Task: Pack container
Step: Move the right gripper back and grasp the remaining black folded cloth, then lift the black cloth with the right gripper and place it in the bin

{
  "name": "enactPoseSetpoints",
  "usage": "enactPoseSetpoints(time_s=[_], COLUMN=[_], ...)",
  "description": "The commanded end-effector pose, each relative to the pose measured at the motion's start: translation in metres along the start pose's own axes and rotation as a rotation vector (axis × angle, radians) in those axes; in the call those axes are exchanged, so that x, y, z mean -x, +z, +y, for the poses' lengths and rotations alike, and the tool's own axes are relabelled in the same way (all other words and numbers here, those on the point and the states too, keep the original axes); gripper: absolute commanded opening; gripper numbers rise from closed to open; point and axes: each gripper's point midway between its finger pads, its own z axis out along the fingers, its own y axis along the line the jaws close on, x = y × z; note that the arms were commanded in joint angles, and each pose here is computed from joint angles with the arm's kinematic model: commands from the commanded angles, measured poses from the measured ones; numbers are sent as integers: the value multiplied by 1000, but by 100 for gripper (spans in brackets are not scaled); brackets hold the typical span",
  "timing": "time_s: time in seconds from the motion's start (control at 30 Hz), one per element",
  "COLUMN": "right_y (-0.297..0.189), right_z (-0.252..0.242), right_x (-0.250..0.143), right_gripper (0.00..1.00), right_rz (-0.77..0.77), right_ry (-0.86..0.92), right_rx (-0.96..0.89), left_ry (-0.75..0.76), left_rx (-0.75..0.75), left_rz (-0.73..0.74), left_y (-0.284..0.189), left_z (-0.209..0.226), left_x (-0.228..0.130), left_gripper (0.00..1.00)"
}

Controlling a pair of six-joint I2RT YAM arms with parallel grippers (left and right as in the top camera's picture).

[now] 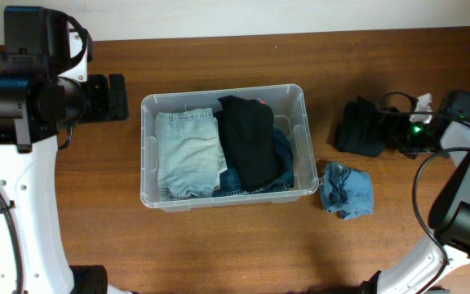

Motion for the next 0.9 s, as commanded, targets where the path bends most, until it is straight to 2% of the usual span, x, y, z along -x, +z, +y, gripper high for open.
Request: enactPoseSetpoints(time_s=[0.0,0.03,0.07,0.1,0.2,0.27,0.33,0.47,0.6,0.77,0.87], right_y=[20,22,24,27,28,24,11,-32,-92,-137,-141], right_z=[15,15,15,14,15,18,28,67,143,233,279], right_x=[-13,-14,-15,-17,-19,-17,-11,8,15,-14,-53], right_gripper=[90,90,83,74,38,25,17,15,15,15,14], right_rz=[47,51,54,59,66,67,64,28,-35,-78,-12], right_ry=[-52,-60,-70,-79,-84,-80,-83,-111,-207,-385,-478], right_rx=[5,-11,-32,-60,-83,-83,-81,-50,72,241,348], left_ry=[-18,-18,-18,-18,-18,-18,-18,-18,-18,-18,-18], left_rx=[6,6,6,6,6,6,6,6,6,6,6], left_rz=[-6,-6,-6,-6,-6,-6,-6,-6,-7,-6,-7], left_y=[-2,-2,-2,-2,-2,-2,-2,-2,-2,-2,-2], left_z=[2,2,2,2,2,2,2,2,2,2,2], left_x=[1,1,0,1,1,0,1,0,1,1,1], left_gripper=[99,99,99,99,99,99,100,99,99,99,99])
